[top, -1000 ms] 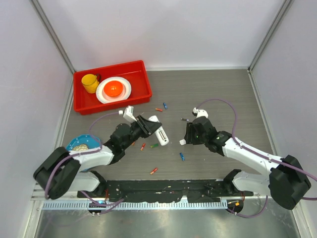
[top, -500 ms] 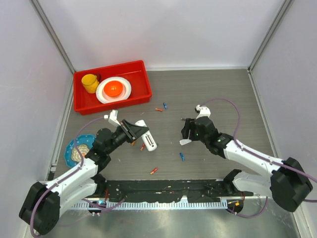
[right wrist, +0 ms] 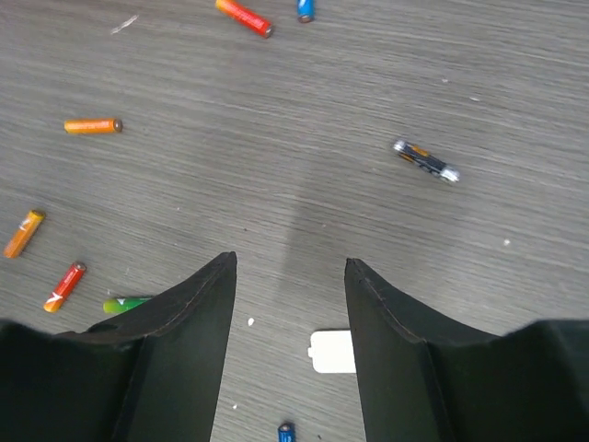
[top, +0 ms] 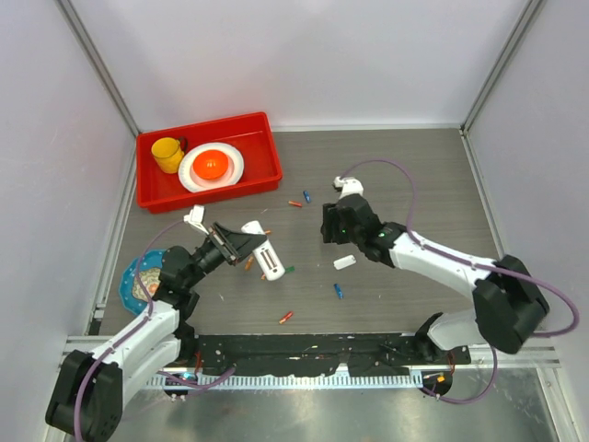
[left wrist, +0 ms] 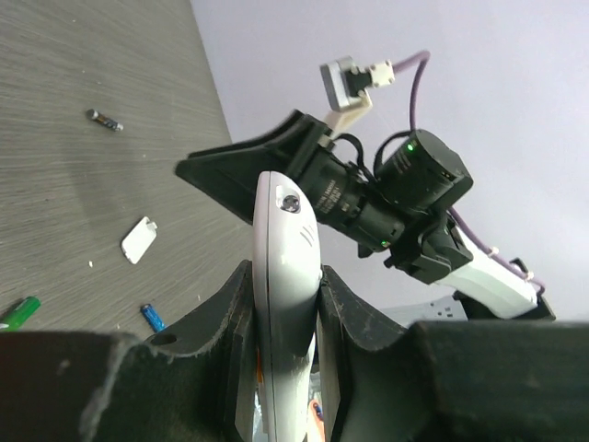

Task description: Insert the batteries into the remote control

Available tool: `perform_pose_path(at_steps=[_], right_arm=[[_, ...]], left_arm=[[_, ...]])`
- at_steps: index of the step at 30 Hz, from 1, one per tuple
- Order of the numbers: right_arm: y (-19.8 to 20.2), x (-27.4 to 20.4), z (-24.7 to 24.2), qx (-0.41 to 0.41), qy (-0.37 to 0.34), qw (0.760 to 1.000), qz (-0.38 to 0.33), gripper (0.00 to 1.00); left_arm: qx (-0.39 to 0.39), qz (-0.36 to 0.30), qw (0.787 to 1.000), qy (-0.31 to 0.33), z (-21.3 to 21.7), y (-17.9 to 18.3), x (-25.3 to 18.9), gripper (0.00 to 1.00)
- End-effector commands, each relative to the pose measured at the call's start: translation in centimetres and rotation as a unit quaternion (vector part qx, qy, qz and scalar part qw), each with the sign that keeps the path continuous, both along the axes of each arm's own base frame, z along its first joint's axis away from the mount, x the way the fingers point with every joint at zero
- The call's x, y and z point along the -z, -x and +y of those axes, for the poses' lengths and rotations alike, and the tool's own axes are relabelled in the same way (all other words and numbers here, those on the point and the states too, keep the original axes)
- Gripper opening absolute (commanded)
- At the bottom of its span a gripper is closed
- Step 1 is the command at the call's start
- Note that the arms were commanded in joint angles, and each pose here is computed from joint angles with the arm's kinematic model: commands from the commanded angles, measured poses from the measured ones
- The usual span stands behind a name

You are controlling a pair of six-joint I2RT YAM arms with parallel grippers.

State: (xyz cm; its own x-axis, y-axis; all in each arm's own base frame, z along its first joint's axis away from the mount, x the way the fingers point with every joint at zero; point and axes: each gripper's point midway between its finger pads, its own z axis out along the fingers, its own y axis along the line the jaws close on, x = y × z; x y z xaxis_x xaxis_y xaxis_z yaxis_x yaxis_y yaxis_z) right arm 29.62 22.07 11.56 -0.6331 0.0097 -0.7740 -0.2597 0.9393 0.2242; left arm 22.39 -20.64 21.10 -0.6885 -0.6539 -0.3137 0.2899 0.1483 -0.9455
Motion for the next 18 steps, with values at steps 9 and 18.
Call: perform_pose_path(at_steps=[9, 18], right_arm=[[-9.5, 0.5, 6.0, 0.012, 0.045, 0.998, -0.049, 0.48], [-15.6, 1.4, 6.3, 0.041, 0.041, 0.997, -0.058, 0.44]], left_arm=[[0.019, -0.047, 0.999, -0.009, 0.0, 0.8, -2.3, 0.0], [0.051, -0.068, 0.996, -0.005, -0.5, 1.8, -3.0, 0.0]])
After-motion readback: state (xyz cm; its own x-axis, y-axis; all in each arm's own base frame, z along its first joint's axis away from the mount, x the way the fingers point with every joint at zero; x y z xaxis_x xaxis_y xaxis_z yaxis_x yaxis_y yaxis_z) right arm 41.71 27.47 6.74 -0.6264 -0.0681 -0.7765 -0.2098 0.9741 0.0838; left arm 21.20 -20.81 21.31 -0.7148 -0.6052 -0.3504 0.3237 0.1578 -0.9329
